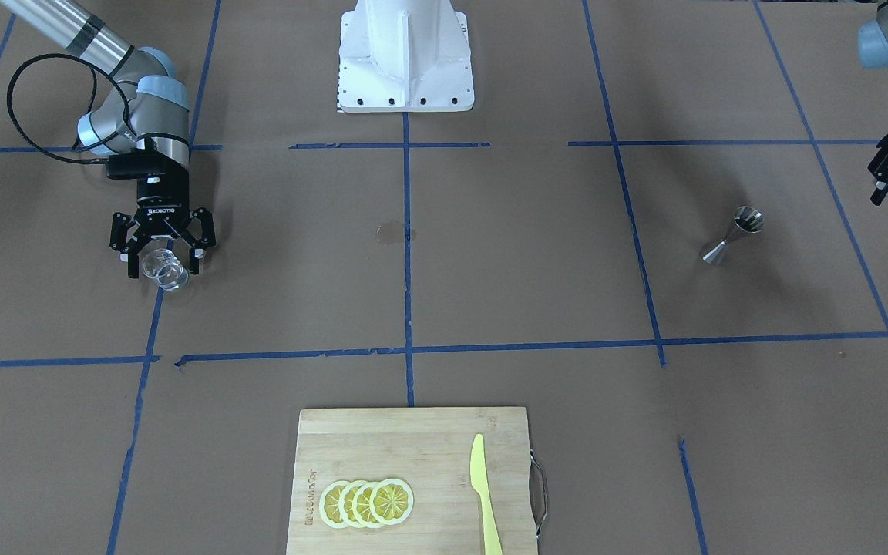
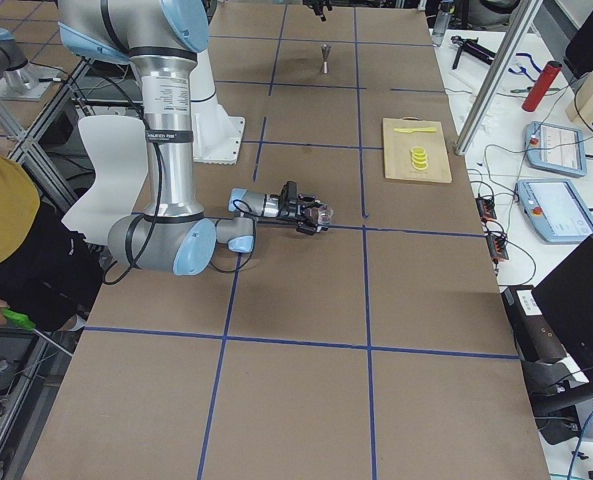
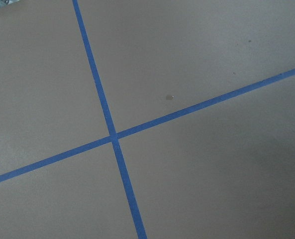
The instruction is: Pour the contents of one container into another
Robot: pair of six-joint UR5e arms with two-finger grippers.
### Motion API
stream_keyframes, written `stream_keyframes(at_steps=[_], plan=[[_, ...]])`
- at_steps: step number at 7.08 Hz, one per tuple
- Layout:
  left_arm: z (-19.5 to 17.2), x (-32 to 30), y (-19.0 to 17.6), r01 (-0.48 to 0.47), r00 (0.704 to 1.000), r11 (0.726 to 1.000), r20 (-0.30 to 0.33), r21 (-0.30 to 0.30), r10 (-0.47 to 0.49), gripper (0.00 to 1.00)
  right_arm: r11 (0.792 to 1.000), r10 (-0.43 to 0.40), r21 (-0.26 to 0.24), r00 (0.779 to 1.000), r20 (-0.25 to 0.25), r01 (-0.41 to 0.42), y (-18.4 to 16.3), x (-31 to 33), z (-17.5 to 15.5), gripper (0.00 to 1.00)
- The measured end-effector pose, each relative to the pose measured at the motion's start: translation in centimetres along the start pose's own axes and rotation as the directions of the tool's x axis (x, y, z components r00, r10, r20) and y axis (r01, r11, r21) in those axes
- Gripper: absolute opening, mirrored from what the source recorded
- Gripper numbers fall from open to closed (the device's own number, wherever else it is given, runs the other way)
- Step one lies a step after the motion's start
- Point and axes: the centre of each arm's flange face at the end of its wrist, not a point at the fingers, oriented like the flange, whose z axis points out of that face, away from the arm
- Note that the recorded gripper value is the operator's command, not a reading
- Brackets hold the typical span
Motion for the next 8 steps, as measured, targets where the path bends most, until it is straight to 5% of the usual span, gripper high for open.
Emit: stream_keyframes(at_steps=[5,8], plan=[[0.1,0.0,0.0,0.0,1.0,1.0,0.001,0.001,0.0,1.0,1.0,-0.027,0.005,0.998,0.062,0.026,-1.3,2.7,-6.8,1.0],[0.1,0.0,-0.2,-0.002,1.0,1.0,0.0,0.003,0.002,1.0,0.997,-0.063,-0.043,0.99,0.124,0.068,-3.8,10.4,-9.6,1.0]])
